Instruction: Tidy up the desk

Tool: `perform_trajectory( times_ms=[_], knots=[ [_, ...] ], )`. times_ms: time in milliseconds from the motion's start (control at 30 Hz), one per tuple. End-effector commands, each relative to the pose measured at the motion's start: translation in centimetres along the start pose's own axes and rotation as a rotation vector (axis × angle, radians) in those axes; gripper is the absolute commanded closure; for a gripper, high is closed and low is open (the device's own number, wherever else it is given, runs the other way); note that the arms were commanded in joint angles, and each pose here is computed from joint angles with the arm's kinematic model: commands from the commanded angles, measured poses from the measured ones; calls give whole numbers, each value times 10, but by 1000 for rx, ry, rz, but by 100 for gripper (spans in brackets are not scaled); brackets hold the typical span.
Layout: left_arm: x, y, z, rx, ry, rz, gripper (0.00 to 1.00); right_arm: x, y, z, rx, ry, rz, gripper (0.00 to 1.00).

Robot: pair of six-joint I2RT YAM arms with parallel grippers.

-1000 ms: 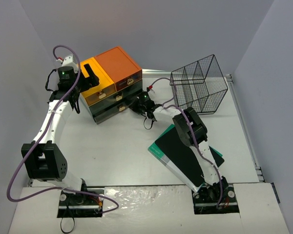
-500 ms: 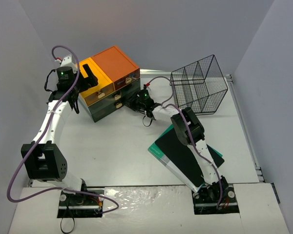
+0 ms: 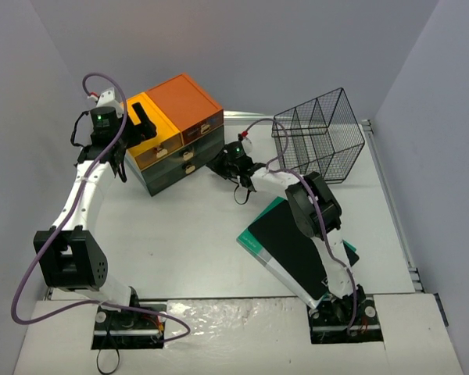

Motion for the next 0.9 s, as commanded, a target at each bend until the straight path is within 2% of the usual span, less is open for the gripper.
perform_trajectory(
  times_ms=[0,133,233,367,500,633,767,867],
  knots=[
    [-10,44,49,-24,-239,217,3,-52,-36,57,-125,-20,-131,70],
    [-11,42,48,-26,-236,213,3,-83,-41,65,-229,50,-170,58],
    [-15,35,45,-26,-227,187,3,-117,-41,67,-306,96,-191,43],
    [-26,14,35,-17,-206,126,3,-156,-34,58,-385,153,-193,32],
    [-47,-8,19,-18,-147,71,3,-181,-27,35,-403,215,-174,30],
    [-71,-11,3,-20,-75,58,3,-205,-12,5,-424,315,-128,29],
    [-98,1,-24,-23,78,104,3,-231,3,-24,-431,385,-112,29],
    [-119,21,-61,25,194,168,3,-243,5,-37,-430,426,-121,28]
  ],
)
Point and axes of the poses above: each gripper's point midway between its finger pads, its own x axis out along the fingers, its own z axis along the line the jaws close on, y = z × x, the point moved 6 cm from there along -x, back along the fingers, and after that the axes turned 1 degree about -x, right-handed, at the moved point
